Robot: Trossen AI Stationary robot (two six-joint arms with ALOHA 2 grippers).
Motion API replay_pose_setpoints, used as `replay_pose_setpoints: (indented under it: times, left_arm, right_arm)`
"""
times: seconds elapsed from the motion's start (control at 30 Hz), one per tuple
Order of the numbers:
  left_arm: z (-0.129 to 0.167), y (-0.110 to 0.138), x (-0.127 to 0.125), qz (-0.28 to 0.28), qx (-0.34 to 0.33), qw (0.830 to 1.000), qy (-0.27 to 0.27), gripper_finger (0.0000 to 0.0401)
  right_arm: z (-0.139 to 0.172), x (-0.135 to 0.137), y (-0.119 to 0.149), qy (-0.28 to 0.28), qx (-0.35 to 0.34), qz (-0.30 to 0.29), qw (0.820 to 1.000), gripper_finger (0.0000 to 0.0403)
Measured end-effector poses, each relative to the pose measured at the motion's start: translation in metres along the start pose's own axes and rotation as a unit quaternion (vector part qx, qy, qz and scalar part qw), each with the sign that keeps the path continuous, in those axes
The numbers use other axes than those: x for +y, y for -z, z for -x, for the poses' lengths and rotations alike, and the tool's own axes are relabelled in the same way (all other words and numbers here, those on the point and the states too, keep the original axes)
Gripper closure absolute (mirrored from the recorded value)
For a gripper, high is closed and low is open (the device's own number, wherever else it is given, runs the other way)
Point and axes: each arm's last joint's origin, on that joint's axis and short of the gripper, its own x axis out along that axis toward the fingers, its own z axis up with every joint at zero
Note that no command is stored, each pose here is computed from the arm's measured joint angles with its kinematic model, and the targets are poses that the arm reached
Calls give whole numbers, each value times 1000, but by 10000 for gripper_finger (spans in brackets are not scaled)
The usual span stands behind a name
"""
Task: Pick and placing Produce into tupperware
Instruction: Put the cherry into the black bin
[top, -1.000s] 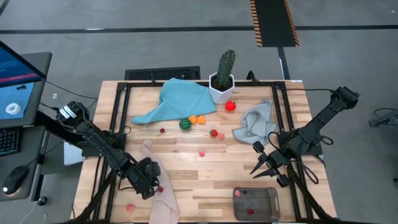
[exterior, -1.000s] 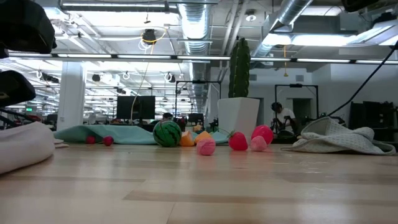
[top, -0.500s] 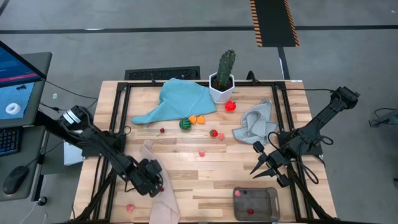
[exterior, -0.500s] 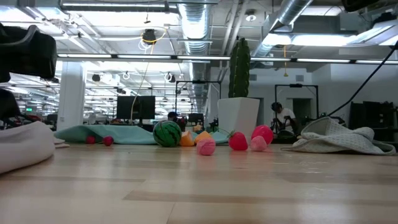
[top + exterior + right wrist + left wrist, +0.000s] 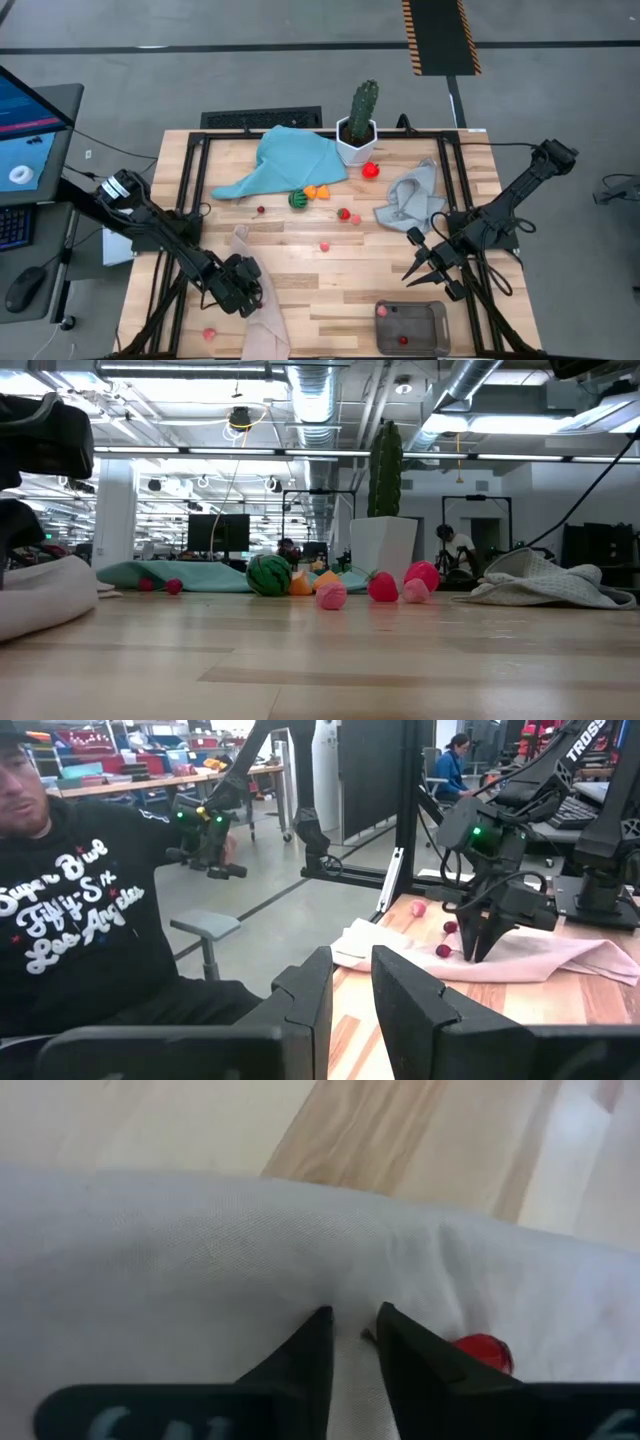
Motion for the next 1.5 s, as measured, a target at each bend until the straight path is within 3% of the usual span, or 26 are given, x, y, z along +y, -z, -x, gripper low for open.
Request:
replay_pose_setpoints:
  times: [0.17, 0.4, 0.87, 1.03, 1.33, 1.5]
  left_arm:
    - [0, -1, 1, -4, -4, 1000, -2, 396]
    - [2, -4, -3, -15, -9, 1000, 6, 400]
    - [19, -10, -37, -17, -8, 998, 54, 399]
    - [25, -4, -44, -5, -11, 998, 61, 367]
    - [27, 8, -43, 26, -29, 998, 43, 247]
    - [27, 8, -40, 18, -36, 999, 26, 217]
  right_arm:
    - [0, 0, 0, 0, 0, 0, 1000, 305]
    - [0, 0, 0, 0, 0, 0, 1000, 305]
    - [0, 0, 1, 0, 3, -3, 1000, 305]
    - [0, 0, 1, 0, 6, -3, 1000, 305]
    - [0, -1, 1, 3, 7, 1, 1000, 305]
    - [-1, -5, 1, 15, 7, -1, 1000, 305]
